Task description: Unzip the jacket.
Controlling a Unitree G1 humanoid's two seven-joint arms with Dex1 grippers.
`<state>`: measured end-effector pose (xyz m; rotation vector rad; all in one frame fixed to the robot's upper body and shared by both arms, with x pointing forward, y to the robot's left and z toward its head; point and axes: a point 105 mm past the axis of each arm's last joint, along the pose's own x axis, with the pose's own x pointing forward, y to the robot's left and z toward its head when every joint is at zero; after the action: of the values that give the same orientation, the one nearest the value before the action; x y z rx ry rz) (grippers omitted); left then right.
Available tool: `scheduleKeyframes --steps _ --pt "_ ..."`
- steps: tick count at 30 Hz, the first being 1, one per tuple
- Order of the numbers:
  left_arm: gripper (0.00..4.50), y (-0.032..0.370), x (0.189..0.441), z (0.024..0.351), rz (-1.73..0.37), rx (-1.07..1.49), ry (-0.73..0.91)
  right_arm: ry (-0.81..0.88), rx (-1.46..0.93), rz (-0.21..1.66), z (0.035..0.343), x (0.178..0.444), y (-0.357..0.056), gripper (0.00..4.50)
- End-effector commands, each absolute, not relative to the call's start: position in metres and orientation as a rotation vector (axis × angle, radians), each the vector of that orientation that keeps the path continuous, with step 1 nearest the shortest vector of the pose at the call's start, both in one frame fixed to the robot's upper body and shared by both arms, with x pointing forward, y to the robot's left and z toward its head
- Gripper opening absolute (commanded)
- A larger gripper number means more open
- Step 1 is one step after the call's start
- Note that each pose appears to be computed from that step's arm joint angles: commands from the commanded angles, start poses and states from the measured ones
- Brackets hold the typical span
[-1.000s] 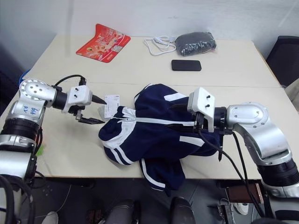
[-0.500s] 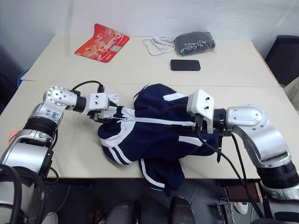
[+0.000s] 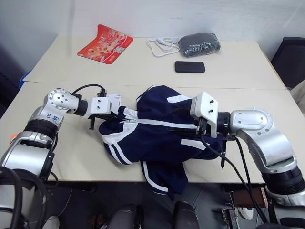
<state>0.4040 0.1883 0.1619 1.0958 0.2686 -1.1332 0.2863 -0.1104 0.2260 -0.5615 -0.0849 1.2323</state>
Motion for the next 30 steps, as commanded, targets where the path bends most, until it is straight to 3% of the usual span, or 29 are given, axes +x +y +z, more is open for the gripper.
scheduleKeyframes --steps 1,11,19,24,28,30 --pt "0.03 0.199 0.405 0.17 -1.093 1.147 0.277 -0.141 -0.581 1.233 0.238 0.281 -0.11 2.85" --pt "0.03 0.196 0.4 0.221 -1.079 1.164 0.171 -0.147 -0.579 1.234 0.233 0.279 -0.107 2.85" --pt "0.03 0.203 0.392 0.217 -1.098 1.092 0.243 -0.153 -0.57 1.241 0.231 0.276 -0.105 2.85" --pt "1.32 0.203 0.39 0.198 -1.115 1.046 0.297 -0.158 -0.566 1.235 0.231 0.277 -0.104 2.85" --pt "2.47 0.208 0.393 0.199 -1.09 1.137 0.243 -0.153 -0.565 1.239 0.23 0.275 -0.104 2.85" --pt "2.47 0.215 0.397 0.205 -1.053 1.171 0.221 -0.15 -0.562 1.239 0.23 0.274 -0.104 2.85"
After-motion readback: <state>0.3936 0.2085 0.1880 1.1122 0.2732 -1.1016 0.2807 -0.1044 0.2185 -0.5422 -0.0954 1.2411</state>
